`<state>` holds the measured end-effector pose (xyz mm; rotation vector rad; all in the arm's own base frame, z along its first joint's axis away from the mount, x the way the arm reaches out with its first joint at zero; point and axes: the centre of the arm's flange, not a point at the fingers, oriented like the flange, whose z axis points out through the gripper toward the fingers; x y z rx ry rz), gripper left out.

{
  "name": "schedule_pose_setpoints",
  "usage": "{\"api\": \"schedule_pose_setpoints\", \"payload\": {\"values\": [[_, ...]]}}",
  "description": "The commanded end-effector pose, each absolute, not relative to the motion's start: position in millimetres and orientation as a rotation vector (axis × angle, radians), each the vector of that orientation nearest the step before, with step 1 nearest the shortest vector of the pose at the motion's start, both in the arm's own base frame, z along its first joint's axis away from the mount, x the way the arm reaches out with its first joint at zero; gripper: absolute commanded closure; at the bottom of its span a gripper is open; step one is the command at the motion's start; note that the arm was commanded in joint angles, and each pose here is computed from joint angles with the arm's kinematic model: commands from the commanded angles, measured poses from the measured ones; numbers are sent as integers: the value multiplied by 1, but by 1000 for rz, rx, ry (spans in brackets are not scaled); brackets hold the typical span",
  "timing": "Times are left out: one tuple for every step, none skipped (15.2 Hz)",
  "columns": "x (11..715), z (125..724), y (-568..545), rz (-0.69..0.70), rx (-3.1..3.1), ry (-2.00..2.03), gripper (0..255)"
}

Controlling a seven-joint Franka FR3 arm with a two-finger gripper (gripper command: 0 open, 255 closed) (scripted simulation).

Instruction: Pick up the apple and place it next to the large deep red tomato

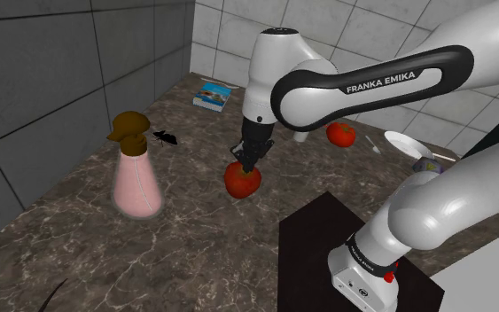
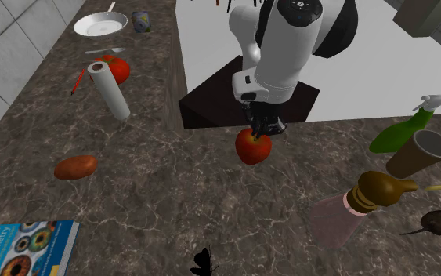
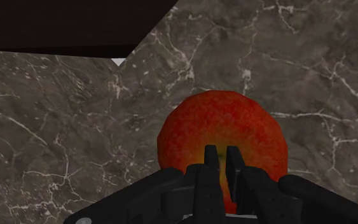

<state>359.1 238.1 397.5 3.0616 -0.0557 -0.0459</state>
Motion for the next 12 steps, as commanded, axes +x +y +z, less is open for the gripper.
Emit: {"api": "schedule_pose_setpoints", "payload": {"values": [[359,397,238,-46,3062,-56,255],[359,397,238,-46,3062,-56,255],[359,397,238,-46,3062,-56,255],[359,397,238,-46,3062,-56,255],[359,397,238,-46,3062,-56,255],[359,397,238,-46,3062,-56,255],[359,403,238,-46,3062,-56,255],[359,408,238,-46,3062,-56,255],[359,413,238,-46,3062,-56,255],[359,419,238,-46,3062,-56,255],[359,424,238,-46,3062,-56,255],[359,429,238,-46,3062,-56,255]]}}
